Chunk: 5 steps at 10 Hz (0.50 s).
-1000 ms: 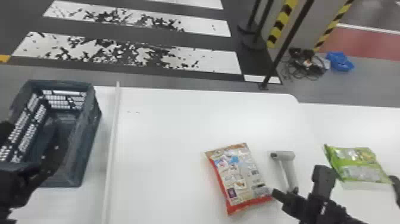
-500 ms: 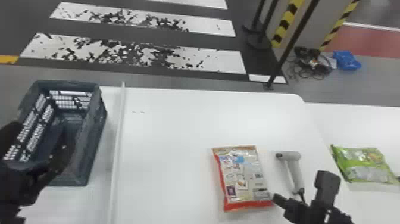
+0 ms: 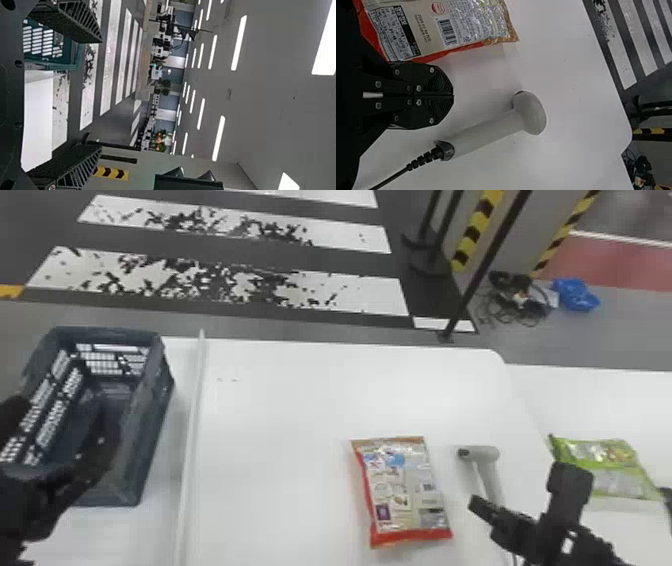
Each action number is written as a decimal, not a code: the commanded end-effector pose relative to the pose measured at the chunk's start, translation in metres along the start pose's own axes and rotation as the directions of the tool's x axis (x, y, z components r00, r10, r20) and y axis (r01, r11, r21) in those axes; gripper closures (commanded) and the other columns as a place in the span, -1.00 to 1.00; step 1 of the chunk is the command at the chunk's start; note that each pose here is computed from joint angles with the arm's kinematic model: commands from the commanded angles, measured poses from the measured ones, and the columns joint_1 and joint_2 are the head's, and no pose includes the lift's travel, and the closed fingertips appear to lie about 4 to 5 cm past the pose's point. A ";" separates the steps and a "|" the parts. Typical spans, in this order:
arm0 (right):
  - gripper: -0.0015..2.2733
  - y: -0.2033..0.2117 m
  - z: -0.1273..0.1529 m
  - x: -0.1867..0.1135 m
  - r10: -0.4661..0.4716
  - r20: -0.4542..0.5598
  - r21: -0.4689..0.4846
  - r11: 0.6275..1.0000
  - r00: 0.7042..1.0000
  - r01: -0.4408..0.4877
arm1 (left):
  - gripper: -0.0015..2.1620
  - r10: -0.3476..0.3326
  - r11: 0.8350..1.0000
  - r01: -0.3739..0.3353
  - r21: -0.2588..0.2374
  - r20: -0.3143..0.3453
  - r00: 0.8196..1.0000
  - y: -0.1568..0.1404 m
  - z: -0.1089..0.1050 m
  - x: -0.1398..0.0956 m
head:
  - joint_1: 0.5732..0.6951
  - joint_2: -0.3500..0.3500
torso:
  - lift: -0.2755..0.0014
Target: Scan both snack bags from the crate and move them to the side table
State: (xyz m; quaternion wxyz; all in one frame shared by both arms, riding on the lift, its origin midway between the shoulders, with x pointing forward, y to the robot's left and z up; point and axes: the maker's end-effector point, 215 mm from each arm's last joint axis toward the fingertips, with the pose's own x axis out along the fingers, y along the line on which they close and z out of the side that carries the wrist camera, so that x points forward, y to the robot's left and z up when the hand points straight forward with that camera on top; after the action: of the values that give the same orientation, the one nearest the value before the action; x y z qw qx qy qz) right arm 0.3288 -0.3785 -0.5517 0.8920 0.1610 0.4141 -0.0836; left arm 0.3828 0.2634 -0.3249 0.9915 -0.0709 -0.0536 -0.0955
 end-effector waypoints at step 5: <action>-0.98 -0.032 0.048 -0.001 -0.014 0.097 -0.103 0.994 0.995 0.024 | -0.97 -0.003 1.000 0.003 0.002 0.003 1.000 -0.002 0.002 0.000 | 1.00 -0.61 | 0.78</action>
State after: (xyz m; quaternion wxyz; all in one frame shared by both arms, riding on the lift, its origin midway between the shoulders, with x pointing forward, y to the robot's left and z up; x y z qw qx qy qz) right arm 0.3496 -0.4166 -0.5229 0.9168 0.1135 0.3763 -0.0704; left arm 0.3817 0.2618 -0.3228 0.9913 -0.0703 -0.0550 -0.0966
